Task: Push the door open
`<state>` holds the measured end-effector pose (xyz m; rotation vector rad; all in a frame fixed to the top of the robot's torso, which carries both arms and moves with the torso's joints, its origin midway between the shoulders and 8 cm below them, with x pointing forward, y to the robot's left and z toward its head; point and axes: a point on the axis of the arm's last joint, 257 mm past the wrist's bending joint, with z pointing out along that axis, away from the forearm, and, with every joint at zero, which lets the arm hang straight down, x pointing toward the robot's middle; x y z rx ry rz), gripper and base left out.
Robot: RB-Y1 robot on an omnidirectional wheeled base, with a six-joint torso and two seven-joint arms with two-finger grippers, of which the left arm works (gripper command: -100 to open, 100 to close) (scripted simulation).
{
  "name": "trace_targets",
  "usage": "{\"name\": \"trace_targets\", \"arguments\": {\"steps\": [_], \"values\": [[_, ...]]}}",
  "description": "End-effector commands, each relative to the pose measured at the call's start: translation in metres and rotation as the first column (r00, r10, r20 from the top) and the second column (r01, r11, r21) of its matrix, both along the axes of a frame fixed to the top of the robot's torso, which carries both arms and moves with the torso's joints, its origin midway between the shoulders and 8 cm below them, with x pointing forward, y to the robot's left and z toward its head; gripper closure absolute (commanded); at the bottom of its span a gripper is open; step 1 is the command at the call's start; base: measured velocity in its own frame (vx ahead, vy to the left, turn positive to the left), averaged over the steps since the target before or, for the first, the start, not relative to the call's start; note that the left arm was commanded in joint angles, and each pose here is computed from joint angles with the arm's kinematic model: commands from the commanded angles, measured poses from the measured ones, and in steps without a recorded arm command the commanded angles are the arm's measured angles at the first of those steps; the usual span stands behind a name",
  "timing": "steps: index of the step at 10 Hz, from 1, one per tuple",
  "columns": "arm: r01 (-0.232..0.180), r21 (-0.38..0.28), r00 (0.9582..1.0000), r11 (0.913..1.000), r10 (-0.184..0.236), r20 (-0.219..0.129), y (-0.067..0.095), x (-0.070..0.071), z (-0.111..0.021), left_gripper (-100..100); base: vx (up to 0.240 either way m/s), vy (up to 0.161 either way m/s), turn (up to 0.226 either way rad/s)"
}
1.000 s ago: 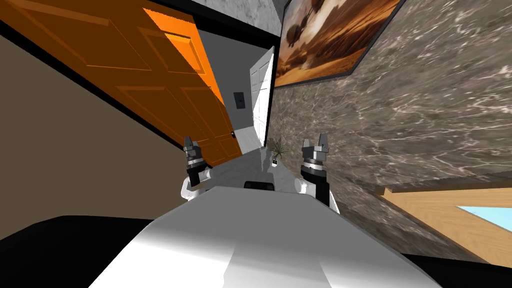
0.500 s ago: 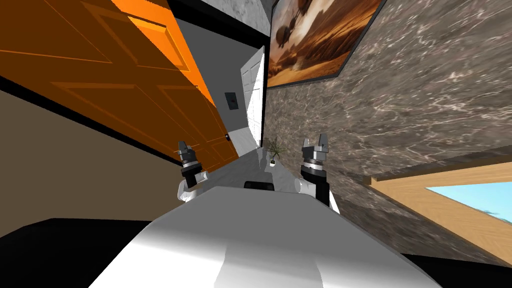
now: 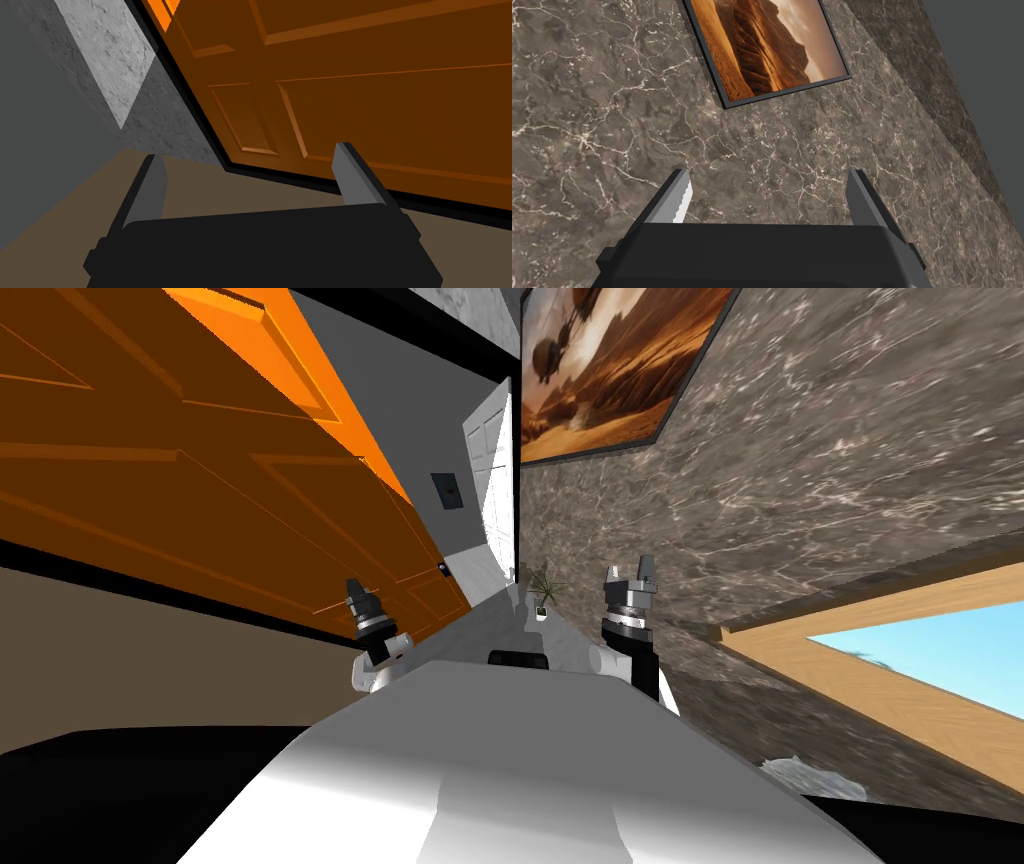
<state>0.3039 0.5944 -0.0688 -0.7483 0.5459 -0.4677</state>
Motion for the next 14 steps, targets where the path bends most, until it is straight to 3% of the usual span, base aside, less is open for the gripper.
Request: {"name": "trace_targets", "arguments": {"steps": [1, 5, 6, 9, 10, 14], "values": [[-0.043, -0.023, 0.9990, 0.9988, 0.043, -0.009, 0.016, -0.010, -0.010, -100, 0.076, 0.077, -0.164], [-0.142, -0.081, 0.9898, 0.9866, 0.140, -0.026, 0.052, -0.035, -0.039, -100, 0.065, 0.072, -0.219], [-0.142, -0.085, 0.9897, 0.9862, 0.140, -0.028, 0.052, -0.035, -0.041, -100, 0.036, 0.053, -0.055], [-0.210, -0.140, 0.9776, 0.9676, 0.206, -0.044, 0.074, -0.054, -0.067, -100, 0.043, 0.058, -0.178], [-0.210, -0.140, 0.9776, 0.9676, 0.206, -0.044, 0.074, -0.054, -0.067, -100, 0.036, 0.064, -0.073], [-0.288, -0.222, 0.9576, 0.9314, 0.281, -0.066, 0.093, -0.080, -0.106, -100, 0.045, 0.072, -0.178]]}}
